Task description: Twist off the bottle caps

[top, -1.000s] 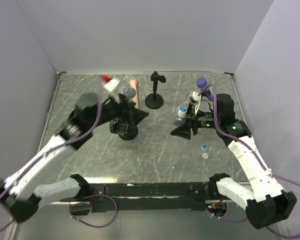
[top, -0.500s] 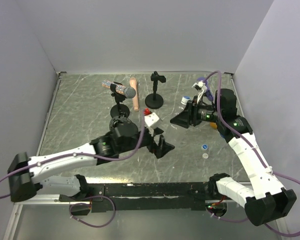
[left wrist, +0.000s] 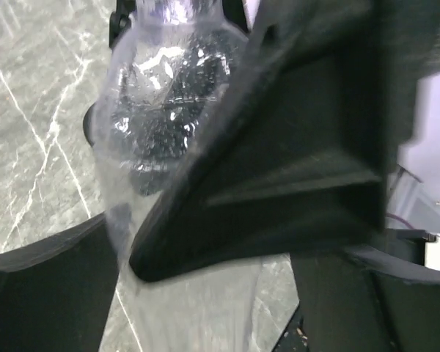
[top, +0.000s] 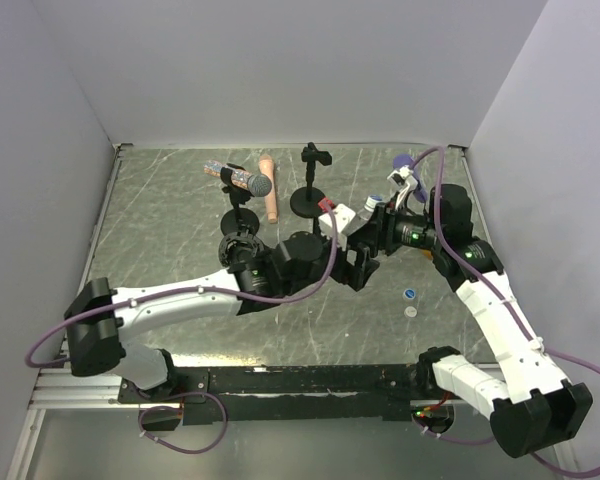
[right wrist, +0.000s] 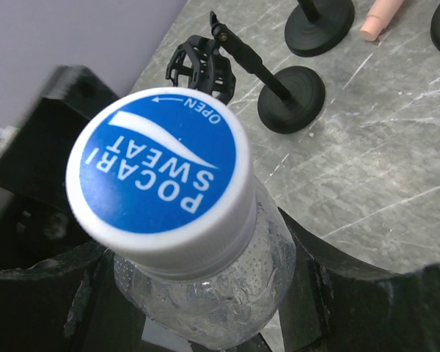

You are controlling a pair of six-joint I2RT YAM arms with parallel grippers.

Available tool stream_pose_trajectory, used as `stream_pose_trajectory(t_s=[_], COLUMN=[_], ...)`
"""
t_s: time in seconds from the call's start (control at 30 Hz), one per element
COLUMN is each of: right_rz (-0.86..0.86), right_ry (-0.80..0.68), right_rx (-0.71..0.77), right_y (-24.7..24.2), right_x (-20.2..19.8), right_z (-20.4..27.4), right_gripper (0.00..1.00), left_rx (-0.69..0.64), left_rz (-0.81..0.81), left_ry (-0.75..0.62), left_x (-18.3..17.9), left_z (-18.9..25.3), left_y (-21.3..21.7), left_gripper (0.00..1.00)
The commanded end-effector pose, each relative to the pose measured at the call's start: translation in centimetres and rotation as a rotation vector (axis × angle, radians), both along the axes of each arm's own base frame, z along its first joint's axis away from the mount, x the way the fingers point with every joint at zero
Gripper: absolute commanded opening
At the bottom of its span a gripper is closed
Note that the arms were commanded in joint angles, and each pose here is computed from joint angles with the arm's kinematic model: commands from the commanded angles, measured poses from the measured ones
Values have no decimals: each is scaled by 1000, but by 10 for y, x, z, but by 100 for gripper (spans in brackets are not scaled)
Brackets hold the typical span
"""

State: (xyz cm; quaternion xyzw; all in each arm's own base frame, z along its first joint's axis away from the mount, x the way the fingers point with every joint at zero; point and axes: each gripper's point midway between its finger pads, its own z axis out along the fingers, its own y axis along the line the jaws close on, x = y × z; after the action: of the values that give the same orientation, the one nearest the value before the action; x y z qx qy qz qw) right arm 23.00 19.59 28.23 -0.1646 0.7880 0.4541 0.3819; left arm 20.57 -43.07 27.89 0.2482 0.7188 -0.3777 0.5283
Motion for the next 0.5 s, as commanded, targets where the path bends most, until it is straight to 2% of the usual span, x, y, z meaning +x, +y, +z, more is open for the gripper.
stream_pose_trajectory(t_s=[0.0,0.1,0.2,0.23,0.3,0.47], right_rz=[-10,-7,3,4,13,51], right_ry=[-64,-69,-69,-74,-83,-187], right_rx=[37,45,48,47,38,-22], right_y=[-1,0,1,0,0,-5], right_x=[-1,-3,-4,-4,-6,-11], right_z=[19,22,20,21,20,23], right_gripper=[40,40,42,46,57,95], left_rx=[-3,23,40,43,49,76], left_rz=[49,47,31,28,21,-12], left_ry=[28,38,40,40,37,36], left_x=[9,9,7,6,4,3], left_z=[3,-7,-13,-14,-15,-19], left_y=[-11,-11,-11,-9,-7,7], left_gripper=[86,75,52,39,32,30])
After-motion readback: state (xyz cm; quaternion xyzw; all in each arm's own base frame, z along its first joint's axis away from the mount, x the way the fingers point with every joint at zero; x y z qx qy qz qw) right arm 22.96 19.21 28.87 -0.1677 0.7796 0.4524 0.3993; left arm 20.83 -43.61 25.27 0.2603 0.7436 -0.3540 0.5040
